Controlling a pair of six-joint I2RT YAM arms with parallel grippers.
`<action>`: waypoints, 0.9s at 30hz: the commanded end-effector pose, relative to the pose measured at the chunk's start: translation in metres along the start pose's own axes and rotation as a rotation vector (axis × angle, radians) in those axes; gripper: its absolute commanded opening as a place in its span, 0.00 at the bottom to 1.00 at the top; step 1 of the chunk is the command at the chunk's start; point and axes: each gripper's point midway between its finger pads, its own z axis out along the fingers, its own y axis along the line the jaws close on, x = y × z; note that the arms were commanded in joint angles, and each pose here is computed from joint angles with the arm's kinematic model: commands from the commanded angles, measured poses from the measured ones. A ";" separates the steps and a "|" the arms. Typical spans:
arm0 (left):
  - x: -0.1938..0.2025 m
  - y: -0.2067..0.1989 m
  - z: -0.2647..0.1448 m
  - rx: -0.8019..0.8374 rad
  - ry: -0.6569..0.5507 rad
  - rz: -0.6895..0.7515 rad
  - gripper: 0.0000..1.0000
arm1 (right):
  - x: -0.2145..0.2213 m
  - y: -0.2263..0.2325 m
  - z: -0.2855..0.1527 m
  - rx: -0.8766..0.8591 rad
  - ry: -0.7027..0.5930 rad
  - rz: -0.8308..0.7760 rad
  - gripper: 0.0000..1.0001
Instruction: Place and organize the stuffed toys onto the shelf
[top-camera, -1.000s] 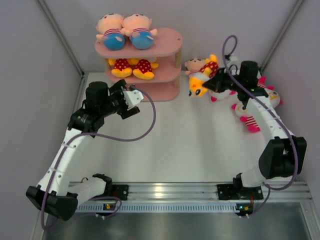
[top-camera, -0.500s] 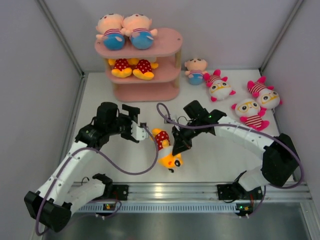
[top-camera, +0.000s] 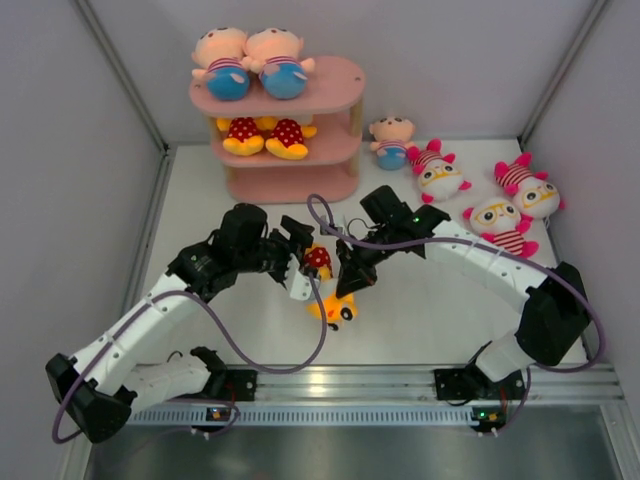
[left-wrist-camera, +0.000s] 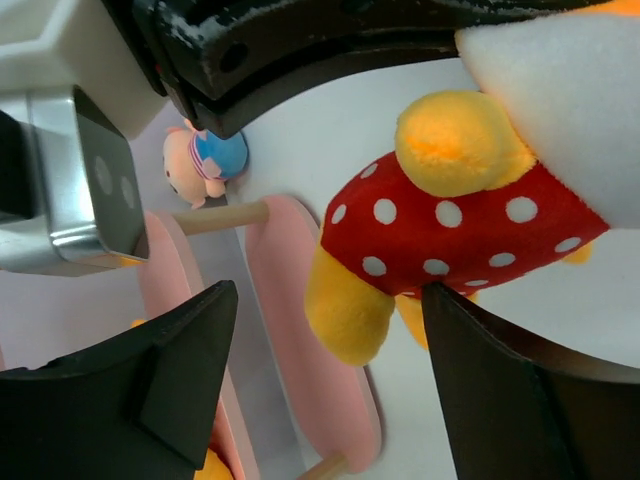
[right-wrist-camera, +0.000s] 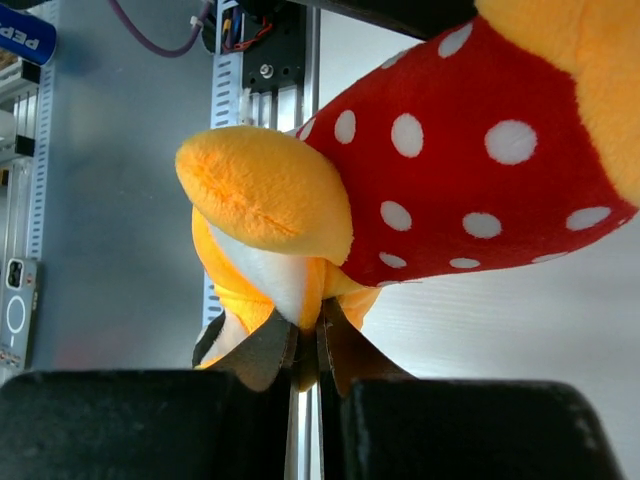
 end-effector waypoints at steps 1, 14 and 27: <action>0.002 0.003 0.000 -0.004 0.021 -0.028 0.78 | -0.021 0.013 -0.001 -0.041 -0.039 -0.095 0.00; 0.020 0.018 0.007 -0.003 0.110 -0.036 0.23 | -0.015 0.019 -0.003 -0.060 -0.040 -0.106 0.00; 0.065 -0.009 0.010 -0.067 0.363 -0.652 0.00 | -0.041 -0.052 -0.047 0.254 -0.254 0.118 0.56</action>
